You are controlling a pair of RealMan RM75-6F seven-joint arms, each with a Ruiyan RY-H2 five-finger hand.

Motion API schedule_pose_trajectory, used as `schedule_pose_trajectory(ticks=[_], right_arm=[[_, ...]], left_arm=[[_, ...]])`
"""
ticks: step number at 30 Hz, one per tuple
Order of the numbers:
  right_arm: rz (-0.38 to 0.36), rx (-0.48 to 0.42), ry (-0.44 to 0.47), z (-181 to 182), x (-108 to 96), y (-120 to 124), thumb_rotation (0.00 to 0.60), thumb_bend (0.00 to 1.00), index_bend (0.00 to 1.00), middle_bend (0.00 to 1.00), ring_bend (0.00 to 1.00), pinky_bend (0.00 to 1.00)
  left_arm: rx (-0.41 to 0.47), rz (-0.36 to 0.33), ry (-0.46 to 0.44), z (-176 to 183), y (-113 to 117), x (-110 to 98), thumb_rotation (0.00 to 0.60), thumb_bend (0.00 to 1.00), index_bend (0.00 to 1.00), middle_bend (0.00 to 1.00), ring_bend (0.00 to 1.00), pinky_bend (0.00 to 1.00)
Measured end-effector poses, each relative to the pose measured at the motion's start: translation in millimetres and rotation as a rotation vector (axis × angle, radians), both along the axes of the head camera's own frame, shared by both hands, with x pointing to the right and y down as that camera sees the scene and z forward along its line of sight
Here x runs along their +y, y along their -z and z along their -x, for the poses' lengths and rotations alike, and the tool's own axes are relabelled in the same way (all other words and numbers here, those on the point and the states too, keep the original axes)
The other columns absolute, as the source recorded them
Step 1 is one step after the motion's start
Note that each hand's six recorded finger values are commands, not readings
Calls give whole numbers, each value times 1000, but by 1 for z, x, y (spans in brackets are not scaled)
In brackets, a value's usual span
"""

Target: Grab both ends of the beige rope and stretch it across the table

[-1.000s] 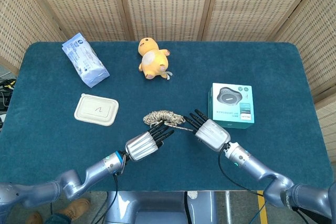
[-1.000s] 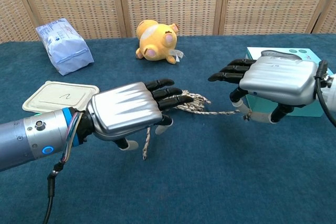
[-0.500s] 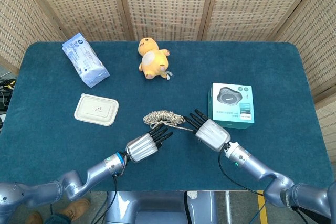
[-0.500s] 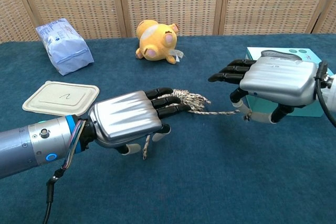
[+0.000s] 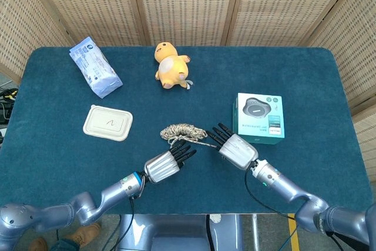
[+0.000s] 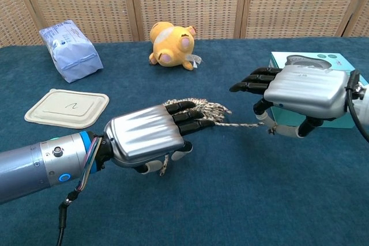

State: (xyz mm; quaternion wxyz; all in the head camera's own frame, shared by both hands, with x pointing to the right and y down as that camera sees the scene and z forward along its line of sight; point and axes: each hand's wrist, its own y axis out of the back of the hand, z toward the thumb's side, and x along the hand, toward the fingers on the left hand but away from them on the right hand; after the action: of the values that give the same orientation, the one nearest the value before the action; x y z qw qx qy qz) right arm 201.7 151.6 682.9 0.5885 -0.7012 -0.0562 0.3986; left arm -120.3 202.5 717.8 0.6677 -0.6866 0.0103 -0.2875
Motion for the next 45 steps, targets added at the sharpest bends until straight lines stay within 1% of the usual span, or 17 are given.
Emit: schedule_pose_trajectory(ticks=[19,22,45], right_arm=[[-2,3,2,-1,1,-1,600,456,636,8,0,0],[0,4,2,-1,1,-2,600,455,636,8,0,0],[1,10,5,1,2,-4,600,457,637,8,0,0]], left_arm=[[-20,-5,-1,0,-7,1,600,330,542,0,0,0],[-22,-4,-3,0,-8,2,600,359,543,0,0,0],[-7,4,-15,5,-2,4,600,367,544,0,0,0]])
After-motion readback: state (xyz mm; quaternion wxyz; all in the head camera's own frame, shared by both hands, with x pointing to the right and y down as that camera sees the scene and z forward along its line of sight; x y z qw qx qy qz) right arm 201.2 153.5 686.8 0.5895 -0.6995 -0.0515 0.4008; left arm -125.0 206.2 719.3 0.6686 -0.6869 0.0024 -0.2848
